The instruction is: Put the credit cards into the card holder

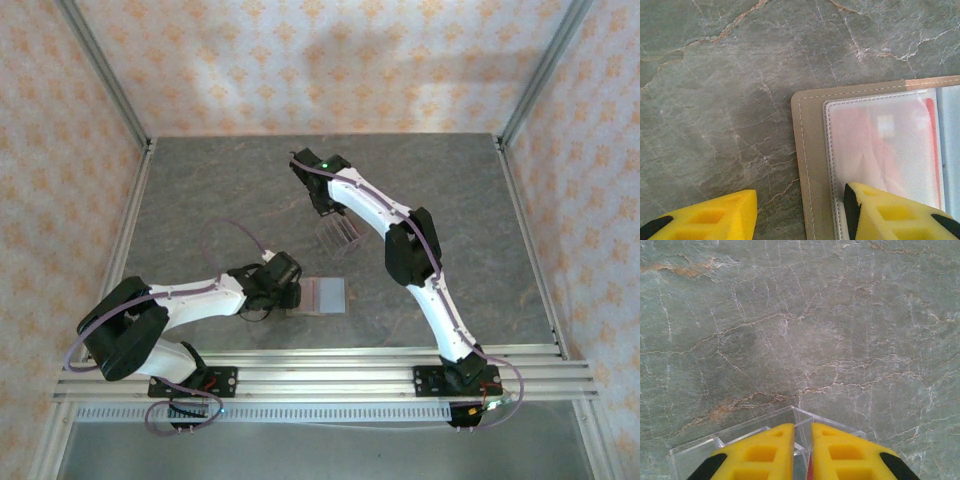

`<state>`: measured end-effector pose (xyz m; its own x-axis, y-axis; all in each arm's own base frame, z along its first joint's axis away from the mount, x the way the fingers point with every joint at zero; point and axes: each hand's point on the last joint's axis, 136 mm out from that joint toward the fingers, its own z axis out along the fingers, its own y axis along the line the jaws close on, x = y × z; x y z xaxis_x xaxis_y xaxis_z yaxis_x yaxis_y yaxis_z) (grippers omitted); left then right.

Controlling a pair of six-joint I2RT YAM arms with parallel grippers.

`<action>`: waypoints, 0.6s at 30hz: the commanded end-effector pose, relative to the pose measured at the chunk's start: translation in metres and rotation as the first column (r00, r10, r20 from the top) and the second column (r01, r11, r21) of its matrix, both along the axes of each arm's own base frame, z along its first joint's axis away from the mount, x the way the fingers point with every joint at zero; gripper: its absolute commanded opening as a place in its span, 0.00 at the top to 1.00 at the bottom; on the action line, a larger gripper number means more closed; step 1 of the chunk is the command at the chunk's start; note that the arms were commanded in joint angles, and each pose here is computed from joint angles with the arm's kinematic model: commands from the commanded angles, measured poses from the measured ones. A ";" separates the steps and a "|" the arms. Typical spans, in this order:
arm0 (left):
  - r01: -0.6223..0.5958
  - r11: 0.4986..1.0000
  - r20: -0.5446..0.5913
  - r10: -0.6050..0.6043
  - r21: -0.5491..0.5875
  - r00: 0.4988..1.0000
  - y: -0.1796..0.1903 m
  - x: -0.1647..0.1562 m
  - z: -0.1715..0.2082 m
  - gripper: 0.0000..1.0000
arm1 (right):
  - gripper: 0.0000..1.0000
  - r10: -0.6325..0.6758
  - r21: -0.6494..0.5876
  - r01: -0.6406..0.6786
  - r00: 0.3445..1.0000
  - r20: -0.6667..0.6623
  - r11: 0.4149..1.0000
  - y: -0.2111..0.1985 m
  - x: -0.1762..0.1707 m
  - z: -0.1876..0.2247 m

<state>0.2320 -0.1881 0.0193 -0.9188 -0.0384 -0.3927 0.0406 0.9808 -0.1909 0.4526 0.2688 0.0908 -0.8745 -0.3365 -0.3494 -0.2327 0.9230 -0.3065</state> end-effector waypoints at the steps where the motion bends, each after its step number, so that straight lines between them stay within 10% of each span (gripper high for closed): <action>1: -0.013 1.000 -0.021 0.013 -0.004 1.000 0.002 -0.003 -0.011 0.51 | 0.84 -0.015 -0.038 0.015 1.000 0.008 0.999 -0.010 0.002 0.007; 18: -0.016 1.000 -0.019 0.016 -0.004 1.000 0.003 -0.003 -0.011 0.51 | 0.88 -0.024 -0.049 0.024 1.000 -0.003 0.999 -0.014 -0.001 0.006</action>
